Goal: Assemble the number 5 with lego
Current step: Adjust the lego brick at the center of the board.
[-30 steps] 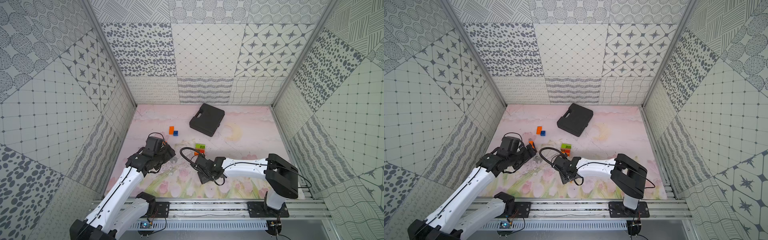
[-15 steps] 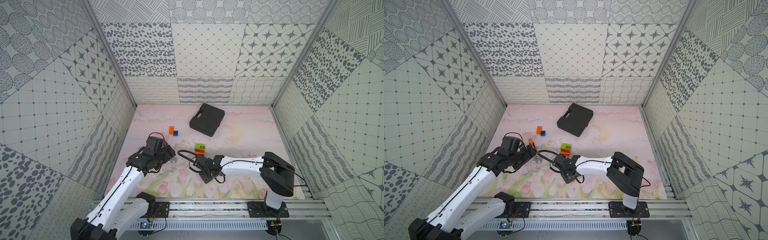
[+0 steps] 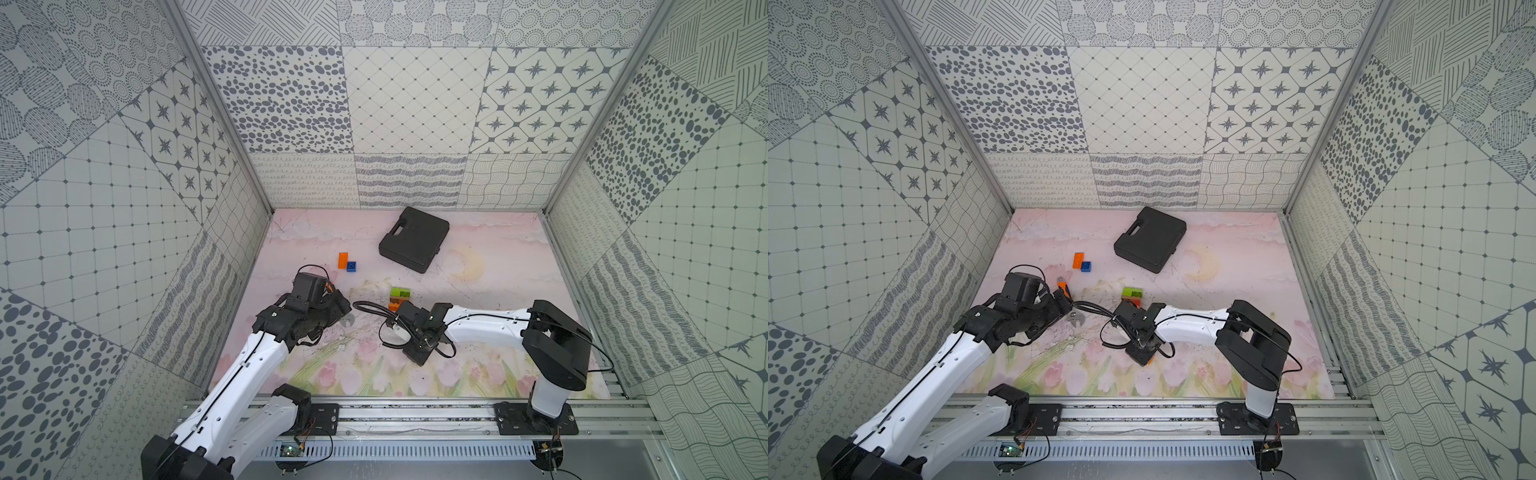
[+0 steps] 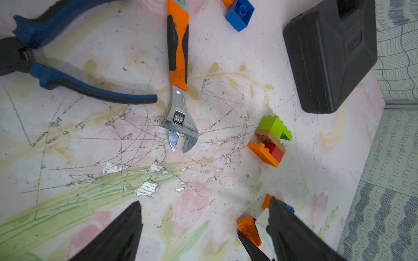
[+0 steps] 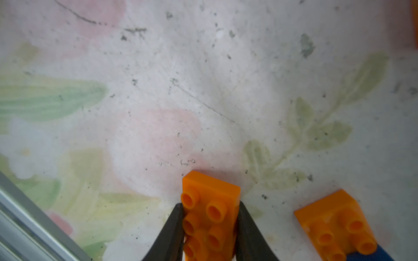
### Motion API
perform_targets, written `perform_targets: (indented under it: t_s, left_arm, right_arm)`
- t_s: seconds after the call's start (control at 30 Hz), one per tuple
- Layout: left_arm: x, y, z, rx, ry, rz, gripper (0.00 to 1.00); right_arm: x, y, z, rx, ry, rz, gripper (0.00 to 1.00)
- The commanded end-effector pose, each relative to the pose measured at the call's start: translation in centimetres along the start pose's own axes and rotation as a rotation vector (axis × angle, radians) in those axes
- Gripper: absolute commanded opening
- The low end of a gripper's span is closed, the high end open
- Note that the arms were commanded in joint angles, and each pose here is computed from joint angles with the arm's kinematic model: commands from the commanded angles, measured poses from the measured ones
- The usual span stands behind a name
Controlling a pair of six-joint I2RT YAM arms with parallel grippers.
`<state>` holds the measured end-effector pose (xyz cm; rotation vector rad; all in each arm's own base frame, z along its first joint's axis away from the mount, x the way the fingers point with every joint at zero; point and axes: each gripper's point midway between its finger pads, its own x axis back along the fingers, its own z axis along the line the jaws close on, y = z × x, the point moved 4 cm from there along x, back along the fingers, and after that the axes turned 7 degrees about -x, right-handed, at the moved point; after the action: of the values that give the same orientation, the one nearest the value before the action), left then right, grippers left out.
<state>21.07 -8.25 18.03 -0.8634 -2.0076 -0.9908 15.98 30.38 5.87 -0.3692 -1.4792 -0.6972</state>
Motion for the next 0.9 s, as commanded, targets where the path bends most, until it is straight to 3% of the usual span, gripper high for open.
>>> perform_targets:
  t_s: [0.0,0.1,0.3,0.4,0.47,0.53,0.8,0.87]
  left_arm:
    - [0.6,0.6,0.1,-0.019,0.020,-0.021,0.91]
    - [0.8,0.7,0.2,-0.020,0.030,-0.030,0.91]
    - [1.3,1.0,0.6,-0.014,0.050,-0.062,0.91]
    - [1.5,1.0,0.7,-0.017,0.050,-0.069,0.91]
    - [1.5,0.9,0.8,-0.021,0.052,-0.070,0.91]
    - [1.6,0.9,0.8,-0.023,0.053,-0.070,0.91]
    - [2.0,1.2,1.1,-0.019,0.062,-0.101,0.91]
    - [2.0,1.2,1.1,-0.020,0.060,-0.102,0.91]
  right_arm:
    - [-0.8,-1.7,1.5,0.138,0.103,0.102,0.35]
    - [-0.6,-1.8,1.0,0.218,0.075,0.129,0.38]
    - [0.4,-0.5,0.0,0.417,-0.002,0.046,0.39]
    - [-0.2,-0.8,-0.6,0.520,-0.030,0.081,0.43]
    - [-0.4,-0.8,-0.8,0.551,-0.035,0.097,0.49]
    - [-0.4,-0.6,-0.8,0.559,-0.035,0.092,0.50]
    - [-0.5,-0.7,-1.4,0.573,-0.060,0.059,0.24]
    - [-0.6,-0.9,-1.4,0.576,-0.037,0.068,0.22]
